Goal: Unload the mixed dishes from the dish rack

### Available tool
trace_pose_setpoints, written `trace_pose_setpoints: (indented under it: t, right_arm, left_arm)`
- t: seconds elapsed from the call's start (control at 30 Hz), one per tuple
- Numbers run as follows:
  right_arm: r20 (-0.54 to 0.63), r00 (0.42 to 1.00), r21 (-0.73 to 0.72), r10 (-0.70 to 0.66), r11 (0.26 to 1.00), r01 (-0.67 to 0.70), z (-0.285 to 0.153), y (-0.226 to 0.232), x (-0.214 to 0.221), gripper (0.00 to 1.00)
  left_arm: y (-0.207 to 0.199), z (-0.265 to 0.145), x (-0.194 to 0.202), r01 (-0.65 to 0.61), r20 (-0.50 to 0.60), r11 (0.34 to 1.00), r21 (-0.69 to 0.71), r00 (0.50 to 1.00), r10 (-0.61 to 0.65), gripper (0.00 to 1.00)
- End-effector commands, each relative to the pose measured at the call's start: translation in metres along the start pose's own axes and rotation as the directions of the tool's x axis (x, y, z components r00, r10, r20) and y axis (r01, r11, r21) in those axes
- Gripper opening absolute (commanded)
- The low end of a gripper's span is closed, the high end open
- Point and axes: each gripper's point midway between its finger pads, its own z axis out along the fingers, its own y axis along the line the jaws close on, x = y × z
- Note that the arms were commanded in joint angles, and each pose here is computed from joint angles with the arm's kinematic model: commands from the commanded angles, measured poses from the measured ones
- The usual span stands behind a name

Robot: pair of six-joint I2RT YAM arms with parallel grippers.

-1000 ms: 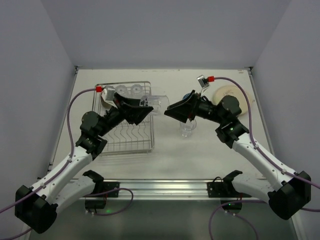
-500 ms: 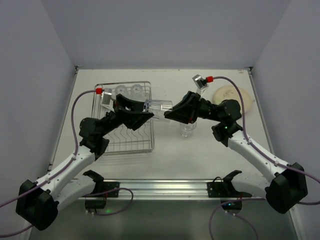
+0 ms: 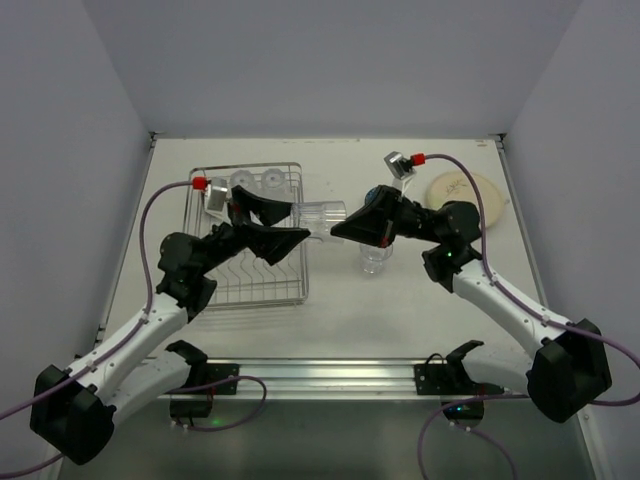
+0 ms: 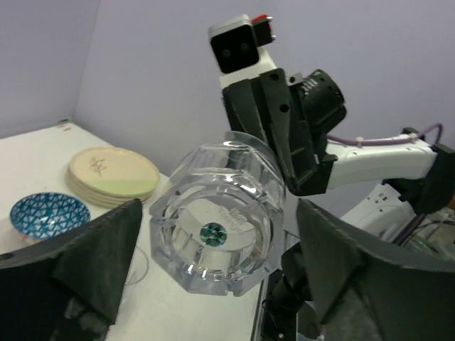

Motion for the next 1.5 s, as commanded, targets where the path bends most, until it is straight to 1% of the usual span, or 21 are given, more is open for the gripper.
trace_pose_setpoints:
  t: [0.0,0.07,0.1,0.13,0.17,0.2,0.27,0.3,0.33,0.37,0.4,0.43,0.53,0.57,0.6,0.67,0.77,0.87,0.9,1.07,1.47]
  right_arm:
    - [0.042,0.991,0.005,-0.126,0.992,0.126,-0.01,0.009,-0.013,0.0]
    - [0.05,0.99,0.044,-0.133,0.99,0.131,-0.017,0.003,-0.015,0.0]
    - [0.055,0.99,0.106,-0.13,0.987,0.124,-0.023,-0.011,-0.019,0.0]
    - [0.059,0.989,0.141,-0.136,0.982,0.126,-0.027,-0.016,-0.022,0.0]
    - [0.053,0.975,0.191,-0.217,0.96,0.203,-0.033,-0.021,-0.026,0.0]
    - [0.058,0.983,0.319,-0.175,0.936,0.148,-0.038,-0.04,-0.031,0.0]
    - [0.046,0.973,0.481,-0.226,0.859,0.177,-0.052,-0.057,-0.04,0.0]
    - [-0.004,0.975,0.573,-0.224,0.798,0.186,-0.064,-0.068,-0.038,0.0]
    - [0.011,0.967,0.679,-0.256,0.712,0.181,-0.078,-0.082,-0.049,0.0]
    - [-0.044,0.974,0.764,-0.223,0.621,0.177,-0.098,-0.097,-0.039,0.0]
    - [-0.059,0.969,0.811,-0.242,0.555,0.188,-0.107,-0.1,-0.048,0.0]
    - [-0.057,0.962,0.888,-0.267,0.426,0.171,-0.129,-0.111,-0.058,0.0]
    - [-0.122,0.971,0.962,-0.206,0.217,0.167,-0.169,-0.124,-0.052,0.0]
    - [-0.138,0.97,0.979,-0.202,0.121,0.165,-0.186,-0.128,-0.054,0.0]
    - [-0.156,0.974,0.984,-0.164,0.064,0.168,-0.197,-0.126,-0.05,0.0]
    - [-0.179,0.978,0.983,-0.111,-0.049,0.175,-0.217,-0.138,-0.048,0.0]
    - [-0.175,0.984,0.973,0.02,-0.148,0.176,-0.243,-0.153,-0.034,0.0]
    - [-0.164,0.98,0.964,0.115,-0.193,0.184,-0.256,-0.168,-0.021,0.0]
    - [-0.164,0.977,0.964,0.138,-0.19,0.188,-0.256,-0.171,-0.017,0.0]
    - [-0.16,0.936,0.948,0.314,-0.214,0.234,-0.265,-0.196,0.011,0.0]
    - [-0.157,0.892,0.94,0.423,-0.214,0.267,-0.268,-0.237,0.038,0.0]
  left_arm:
    - [0.025,0.002,-0.01,-0.053,-0.013,0.985,-0.163,0.999,0.052,1.0]
    - [0.036,0.001,-0.015,-0.093,-0.026,0.968,-0.233,0.996,0.089,1.0]
    - [0.051,-0.005,-0.011,-0.086,-0.043,0.945,-0.317,0.996,0.076,1.0]
    - [0.058,-0.009,-0.012,-0.107,-0.052,0.927,-0.359,0.994,0.095,1.0]
    - [0.062,-0.012,-0.017,-0.115,-0.048,0.91,-0.397,0.993,0.105,1.0]
    - [0.077,-0.023,-0.014,-0.116,-0.066,0.866,-0.487,0.993,0.096,1.0]
    - [0.085,-0.032,-0.022,-0.147,-0.079,0.819,-0.555,0.989,0.125,1.0]
    - [0.097,-0.044,-0.018,-0.156,-0.106,0.766,-0.624,0.988,0.115,1.0]
    - [0.098,-0.048,-0.023,-0.178,-0.118,0.743,-0.645,0.984,0.133,1.0]
    - [0.1,-0.052,-0.024,-0.187,-0.133,0.725,-0.663,0.982,0.132,1.0]
    - [0.111,-0.067,-0.019,-0.201,-0.169,0.661,-0.723,0.979,0.114,1.0]
    - [0.109,-0.068,-0.025,-0.224,-0.185,0.648,-0.728,0.974,0.13,1.0]
    - [0.112,-0.08,-0.027,-0.271,-0.24,0.593,-0.759,0.962,0.132,1.0]
    - [0.113,-0.084,-0.029,-0.28,-0.249,0.578,-0.767,0.959,0.134,1.0]
    - [0.115,-0.09,-0.029,-0.291,-0.266,0.549,-0.783,0.956,0.127,1.0]
    - [0.111,-0.094,-0.037,-0.3,-0.268,0.53,-0.793,0.953,0.139,1.0]
    - [0.104,-0.102,-0.043,-0.328,-0.297,0.511,-0.794,0.944,0.145,1.0]
    - [0.1,-0.113,-0.046,-0.362,-0.33,0.482,-0.798,0.931,0.153,1.0]
    - [0.102,-0.12,-0.044,-0.379,-0.349,0.457,-0.804,0.925,0.153,1.0]
    - [0.107,-0.137,-0.038,-0.414,-0.384,0.41,-0.813,0.91,0.158,1.0]
    - [0.125,-0.148,-0.012,-0.466,-0.459,0.382,-0.798,0.881,0.116,1.0]
